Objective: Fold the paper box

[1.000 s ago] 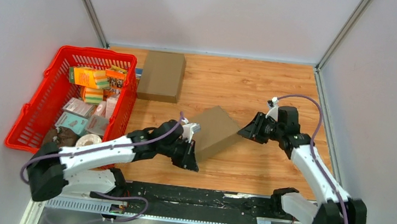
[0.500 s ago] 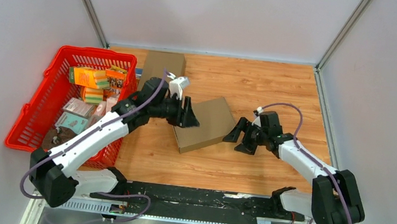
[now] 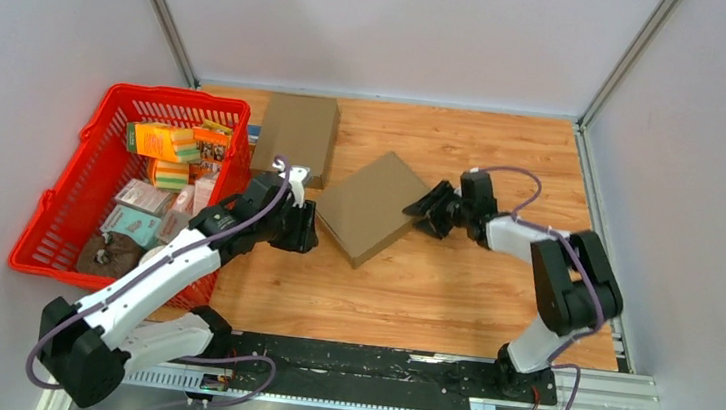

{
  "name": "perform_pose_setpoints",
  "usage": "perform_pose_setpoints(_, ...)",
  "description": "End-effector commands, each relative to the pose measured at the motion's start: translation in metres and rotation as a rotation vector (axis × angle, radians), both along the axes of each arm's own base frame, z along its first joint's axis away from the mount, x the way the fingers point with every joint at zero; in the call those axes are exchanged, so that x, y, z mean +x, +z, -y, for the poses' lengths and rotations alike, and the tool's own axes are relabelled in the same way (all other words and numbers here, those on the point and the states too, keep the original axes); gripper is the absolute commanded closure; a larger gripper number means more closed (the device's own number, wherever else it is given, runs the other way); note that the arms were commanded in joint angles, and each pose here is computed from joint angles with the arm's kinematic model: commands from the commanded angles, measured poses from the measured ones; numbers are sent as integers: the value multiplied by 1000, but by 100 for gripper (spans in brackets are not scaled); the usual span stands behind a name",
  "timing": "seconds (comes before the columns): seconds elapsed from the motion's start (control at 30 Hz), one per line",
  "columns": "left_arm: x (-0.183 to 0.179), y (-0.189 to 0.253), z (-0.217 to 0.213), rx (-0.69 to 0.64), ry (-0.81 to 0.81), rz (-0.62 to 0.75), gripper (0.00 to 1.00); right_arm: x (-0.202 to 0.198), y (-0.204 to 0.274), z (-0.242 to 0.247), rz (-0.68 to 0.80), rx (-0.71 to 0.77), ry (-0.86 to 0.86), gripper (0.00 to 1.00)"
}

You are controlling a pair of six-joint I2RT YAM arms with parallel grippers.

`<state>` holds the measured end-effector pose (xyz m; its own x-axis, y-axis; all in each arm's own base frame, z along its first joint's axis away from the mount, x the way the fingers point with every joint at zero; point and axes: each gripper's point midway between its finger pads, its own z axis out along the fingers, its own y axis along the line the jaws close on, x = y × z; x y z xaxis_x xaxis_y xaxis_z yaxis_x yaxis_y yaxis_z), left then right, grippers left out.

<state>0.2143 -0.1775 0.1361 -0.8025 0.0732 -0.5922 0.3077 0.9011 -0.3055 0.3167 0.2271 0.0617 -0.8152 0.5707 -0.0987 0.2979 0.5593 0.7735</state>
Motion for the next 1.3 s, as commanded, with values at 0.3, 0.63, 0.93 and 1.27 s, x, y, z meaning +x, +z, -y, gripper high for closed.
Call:
perform_pose_setpoints(0.3,51,18,6,-36,30,61,35,127,41,11,243,-207,286,14)
perform_pose_setpoints(0.63,98,-38,46,-242,22,-155,48,98,16,-24,248,-67,242,28)
perform_pose_setpoints(0.93,121,-59,95,-333,-6,-210,55,146,1,-23,254,-135,263,35)
perform_pose_setpoints(1.27,176,-43,126,-371,6,-186,54,212,3,-23,331,-142,316,32)
